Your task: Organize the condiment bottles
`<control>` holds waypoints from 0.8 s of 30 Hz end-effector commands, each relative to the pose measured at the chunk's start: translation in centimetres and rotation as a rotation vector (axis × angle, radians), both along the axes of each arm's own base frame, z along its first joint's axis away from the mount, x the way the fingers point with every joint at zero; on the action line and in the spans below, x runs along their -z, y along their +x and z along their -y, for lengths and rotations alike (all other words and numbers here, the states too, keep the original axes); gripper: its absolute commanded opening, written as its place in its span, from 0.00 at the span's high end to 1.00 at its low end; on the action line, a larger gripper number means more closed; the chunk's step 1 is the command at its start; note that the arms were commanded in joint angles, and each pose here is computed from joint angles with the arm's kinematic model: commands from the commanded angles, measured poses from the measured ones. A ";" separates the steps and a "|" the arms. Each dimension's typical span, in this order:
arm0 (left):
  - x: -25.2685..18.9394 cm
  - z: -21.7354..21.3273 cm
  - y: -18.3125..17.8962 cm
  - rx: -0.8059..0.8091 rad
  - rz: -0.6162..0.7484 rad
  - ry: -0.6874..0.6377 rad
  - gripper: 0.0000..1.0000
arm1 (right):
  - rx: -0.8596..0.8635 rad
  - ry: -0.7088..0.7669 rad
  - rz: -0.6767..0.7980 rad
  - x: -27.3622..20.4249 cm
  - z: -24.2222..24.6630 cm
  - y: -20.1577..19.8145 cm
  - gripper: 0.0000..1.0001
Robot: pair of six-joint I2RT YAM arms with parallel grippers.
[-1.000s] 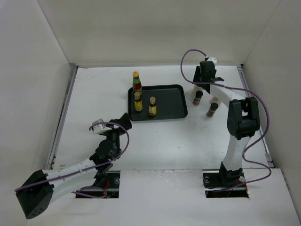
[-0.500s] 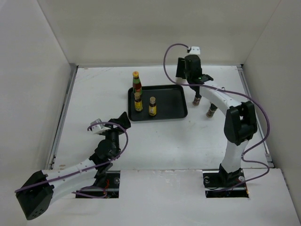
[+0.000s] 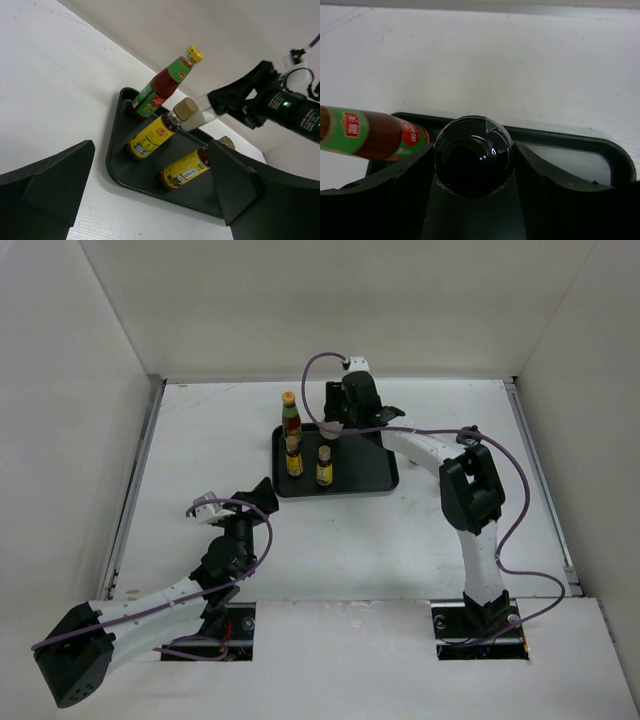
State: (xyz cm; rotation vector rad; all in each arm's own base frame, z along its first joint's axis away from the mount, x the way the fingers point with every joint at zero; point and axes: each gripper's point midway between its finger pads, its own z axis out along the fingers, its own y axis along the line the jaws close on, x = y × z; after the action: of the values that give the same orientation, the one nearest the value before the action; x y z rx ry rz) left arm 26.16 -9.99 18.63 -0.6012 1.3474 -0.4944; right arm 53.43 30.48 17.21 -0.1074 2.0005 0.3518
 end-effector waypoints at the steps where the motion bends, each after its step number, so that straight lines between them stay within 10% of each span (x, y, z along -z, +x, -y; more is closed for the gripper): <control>1: 3.7 -0.9 -0.9 0.008 -0.041 0.036 0.00 | -0.020 0.122 0.116 -5.3 -2.1 1.1 0.43; 12: 3.7 -0.8 -0.9 0.015 -0.039 0.036 0.00 | -0.030 0.120 0.028 -1.0 -3.2 -0.4 0.33; 24: 3.7 -0.4 -1.0 0.027 -0.042 0.040 0.00 | 0.014 0.240 0.105 -7.9 -1.4 -1.5 0.11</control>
State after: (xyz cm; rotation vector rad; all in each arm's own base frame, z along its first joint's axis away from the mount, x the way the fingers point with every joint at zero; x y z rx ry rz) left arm 26.13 -10.06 18.69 -0.6023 1.3458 -0.5017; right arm 52.07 32.53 15.84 -0.0317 2.0342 0.4603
